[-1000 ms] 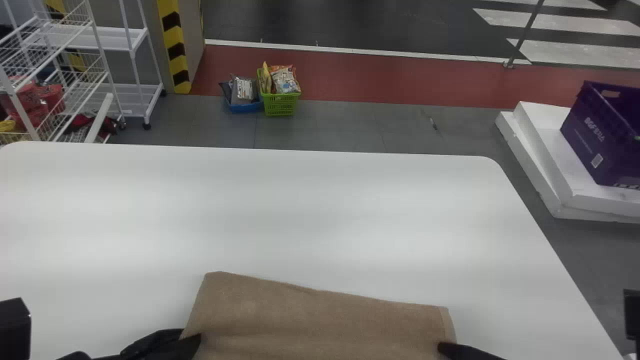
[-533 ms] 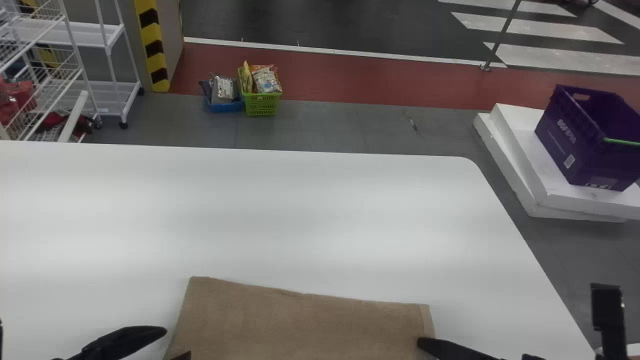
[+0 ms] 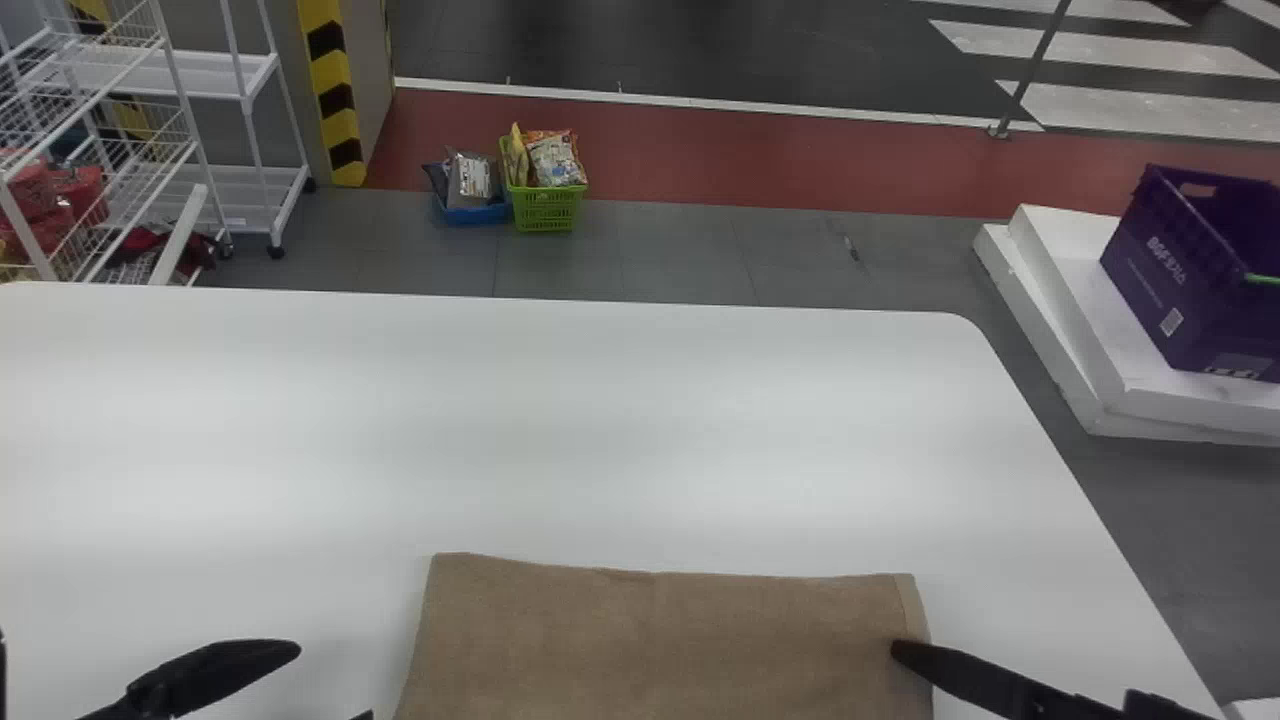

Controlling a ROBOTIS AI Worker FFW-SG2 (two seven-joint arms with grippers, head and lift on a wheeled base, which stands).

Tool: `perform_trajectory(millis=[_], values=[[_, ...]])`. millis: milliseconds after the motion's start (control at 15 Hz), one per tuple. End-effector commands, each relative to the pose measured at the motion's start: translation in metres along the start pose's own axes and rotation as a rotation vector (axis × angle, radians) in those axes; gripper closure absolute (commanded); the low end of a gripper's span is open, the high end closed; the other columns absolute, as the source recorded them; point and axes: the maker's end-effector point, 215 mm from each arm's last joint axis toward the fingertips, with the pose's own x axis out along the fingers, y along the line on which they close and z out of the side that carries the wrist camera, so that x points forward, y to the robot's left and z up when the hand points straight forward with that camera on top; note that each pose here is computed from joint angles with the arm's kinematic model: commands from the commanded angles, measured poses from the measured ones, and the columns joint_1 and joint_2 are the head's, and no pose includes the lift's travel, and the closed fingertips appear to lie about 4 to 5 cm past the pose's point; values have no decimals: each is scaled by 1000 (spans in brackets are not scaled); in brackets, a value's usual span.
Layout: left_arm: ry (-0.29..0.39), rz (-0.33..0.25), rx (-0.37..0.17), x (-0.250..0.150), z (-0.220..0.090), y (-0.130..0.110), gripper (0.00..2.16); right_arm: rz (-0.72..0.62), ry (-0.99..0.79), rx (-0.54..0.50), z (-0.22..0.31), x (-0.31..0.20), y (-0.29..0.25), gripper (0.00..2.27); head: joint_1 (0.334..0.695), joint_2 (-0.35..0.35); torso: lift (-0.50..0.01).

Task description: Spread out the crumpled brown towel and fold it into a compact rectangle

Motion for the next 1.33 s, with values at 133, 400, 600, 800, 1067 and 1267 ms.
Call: perform_trajectory(millis=[133,400,600,800,1067,1267], values=[[12,-14,0,6,-6,-4,70,27,-9,16,3,2,2,1231,695,-170,-127],[23,-35,3,8,-13,-9,83,30,-31,-6,17,5,6,1231,695,-174,-127],[22,-35,8,8,-14,-8,83,39,-50,-29,27,3,13,1231,695,-181,-127],[25,-37,6,9,-16,-8,83,7,-72,-22,32,-8,2,1227,695,-184,-127],[19,-45,17,13,-15,-8,83,-16,-101,0,38,-19,-11,1231,695,-225,-127],[20,-48,17,14,-16,-8,83,31,-58,7,26,1,0,1231,695,-241,-127]])
